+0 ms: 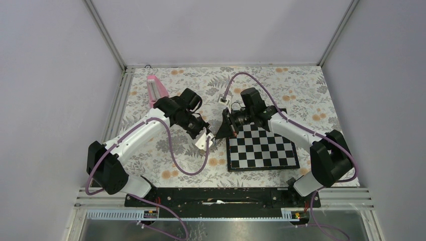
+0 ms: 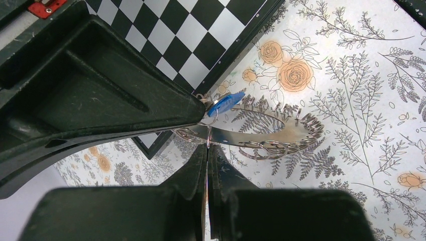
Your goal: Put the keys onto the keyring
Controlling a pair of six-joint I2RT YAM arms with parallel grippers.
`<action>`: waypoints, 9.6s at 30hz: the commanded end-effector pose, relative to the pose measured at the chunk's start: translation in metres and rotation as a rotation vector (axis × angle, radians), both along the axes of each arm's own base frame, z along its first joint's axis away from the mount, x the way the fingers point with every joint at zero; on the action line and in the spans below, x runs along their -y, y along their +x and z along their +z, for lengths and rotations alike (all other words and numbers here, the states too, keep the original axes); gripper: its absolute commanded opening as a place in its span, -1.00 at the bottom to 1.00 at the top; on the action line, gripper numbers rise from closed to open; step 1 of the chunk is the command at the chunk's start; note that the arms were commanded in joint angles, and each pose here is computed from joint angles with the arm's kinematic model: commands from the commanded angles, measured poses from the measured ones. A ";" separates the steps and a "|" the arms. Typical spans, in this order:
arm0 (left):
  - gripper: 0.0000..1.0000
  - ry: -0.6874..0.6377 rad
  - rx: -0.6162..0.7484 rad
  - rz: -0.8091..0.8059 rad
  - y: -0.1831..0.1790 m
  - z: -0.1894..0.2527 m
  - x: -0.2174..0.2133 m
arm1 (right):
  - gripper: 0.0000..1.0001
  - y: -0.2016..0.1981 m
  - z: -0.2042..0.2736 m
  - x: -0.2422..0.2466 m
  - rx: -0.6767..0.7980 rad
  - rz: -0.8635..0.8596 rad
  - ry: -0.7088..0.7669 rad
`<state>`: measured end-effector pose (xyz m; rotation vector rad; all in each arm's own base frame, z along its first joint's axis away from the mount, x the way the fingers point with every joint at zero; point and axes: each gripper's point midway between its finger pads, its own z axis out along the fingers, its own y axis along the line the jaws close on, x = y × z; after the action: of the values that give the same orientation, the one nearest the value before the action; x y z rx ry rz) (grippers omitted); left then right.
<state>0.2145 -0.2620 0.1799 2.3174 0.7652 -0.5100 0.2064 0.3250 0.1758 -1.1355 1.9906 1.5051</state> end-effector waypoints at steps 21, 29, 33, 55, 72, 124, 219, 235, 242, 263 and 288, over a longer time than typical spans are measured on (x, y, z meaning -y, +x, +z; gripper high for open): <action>-1.00 -0.039 0.054 -0.076 -0.008 0.010 0.007 | -1.00 0.003 0.010 -0.012 -0.018 0.045 0.038; -1.00 -0.030 0.057 -0.107 -0.013 0.007 0.004 | -1.00 0.004 0.005 -0.013 -0.032 0.050 0.024; -1.00 -0.029 0.059 -0.120 -0.016 0.007 0.004 | -1.00 0.005 0.004 -0.013 -0.037 0.048 0.018; -1.00 -0.029 0.039 -0.146 -0.023 0.007 0.006 | -1.00 0.006 -0.007 -0.016 -0.050 0.039 -0.027; -1.00 -0.040 0.022 -0.034 -0.009 0.011 0.012 | -1.00 0.009 -0.012 -0.013 0.036 0.019 -0.057; -1.00 -0.177 -0.074 0.253 0.023 0.030 0.023 | -1.00 0.015 -0.017 -0.008 0.107 -0.027 -0.092; -1.00 -0.035 0.024 -0.009 -0.009 -0.004 0.012 | -1.00 0.013 -0.010 -0.008 0.065 0.015 -0.046; -1.00 -0.003 0.014 -0.061 -0.020 -0.011 0.014 | -1.00 0.012 -0.016 -0.010 0.070 0.022 -0.080; -1.00 0.013 0.015 -0.078 -0.025 -0.014 0.015 | -1.00 0.012 -0.020 -0.013 0.067 0.028 -0.098; -1.00 0.027 0.000 -0.132 -0.042 -0.021 0.018 | -1.00 0.015 -0.032 -0.021 0.047 0.028 -0.154; -1.00 -0.026 0.002 0.105 -0.002 -0.010 0.015 | -1.00 0.009 -0.023 -0.013 0.142 0.022 -0.126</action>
<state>0.2039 -0.2600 0.1460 2.3672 0.9136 -0.4722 0.2106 0.3350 0.1363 -1.2561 2.1206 1.3316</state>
